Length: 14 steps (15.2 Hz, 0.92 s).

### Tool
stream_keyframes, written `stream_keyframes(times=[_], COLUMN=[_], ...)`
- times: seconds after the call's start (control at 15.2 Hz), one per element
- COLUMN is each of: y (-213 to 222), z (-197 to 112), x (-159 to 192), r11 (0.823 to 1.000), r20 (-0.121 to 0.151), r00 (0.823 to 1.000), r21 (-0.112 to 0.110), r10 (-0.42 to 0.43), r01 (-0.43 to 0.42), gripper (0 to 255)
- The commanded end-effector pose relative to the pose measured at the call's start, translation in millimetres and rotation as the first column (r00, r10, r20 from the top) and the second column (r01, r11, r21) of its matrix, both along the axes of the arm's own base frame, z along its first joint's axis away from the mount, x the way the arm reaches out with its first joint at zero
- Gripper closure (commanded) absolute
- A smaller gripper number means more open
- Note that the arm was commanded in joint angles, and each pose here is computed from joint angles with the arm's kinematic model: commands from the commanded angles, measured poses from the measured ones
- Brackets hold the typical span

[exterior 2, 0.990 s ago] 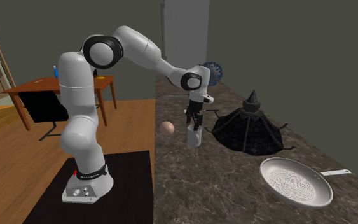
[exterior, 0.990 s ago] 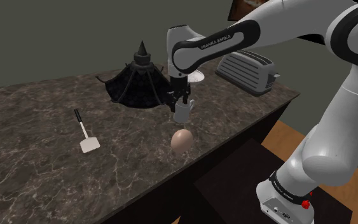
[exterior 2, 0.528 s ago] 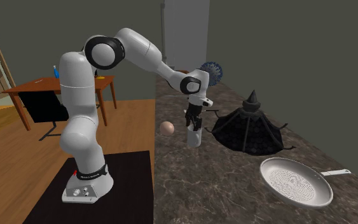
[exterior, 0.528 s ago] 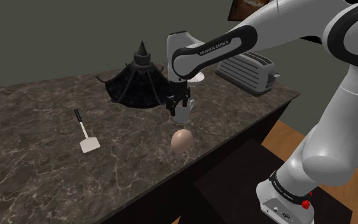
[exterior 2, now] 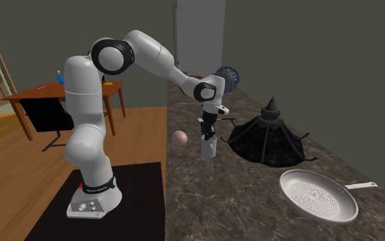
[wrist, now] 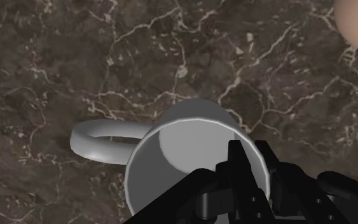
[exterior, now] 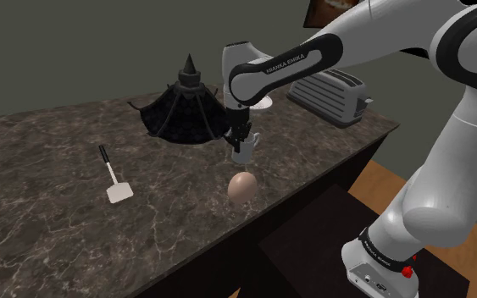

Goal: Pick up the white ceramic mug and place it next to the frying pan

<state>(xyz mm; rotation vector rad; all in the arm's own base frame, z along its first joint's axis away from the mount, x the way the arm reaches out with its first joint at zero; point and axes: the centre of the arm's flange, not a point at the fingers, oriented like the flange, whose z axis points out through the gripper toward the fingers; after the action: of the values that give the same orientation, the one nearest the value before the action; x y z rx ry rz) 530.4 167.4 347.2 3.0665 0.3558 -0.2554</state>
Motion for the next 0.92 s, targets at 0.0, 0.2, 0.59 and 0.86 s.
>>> stream_keyframes(times=[0.0,0.2,0.59,0.86], y=[0,0,0,0], z=[0,0,26,47], x=[0,0,0,0], r11=[1.0,1.0,1.0,1.0], r20=[0.0,0.0,0.0,0.0], r00=[1.0,1.0,1.0,1.0], r21=[0.0,0.0,0.0,0.0], r10=[0.0,0.0,0.0,0.0], r01=[0.0,0.0,0.0,0.0], gripper=[255,255,255,255])
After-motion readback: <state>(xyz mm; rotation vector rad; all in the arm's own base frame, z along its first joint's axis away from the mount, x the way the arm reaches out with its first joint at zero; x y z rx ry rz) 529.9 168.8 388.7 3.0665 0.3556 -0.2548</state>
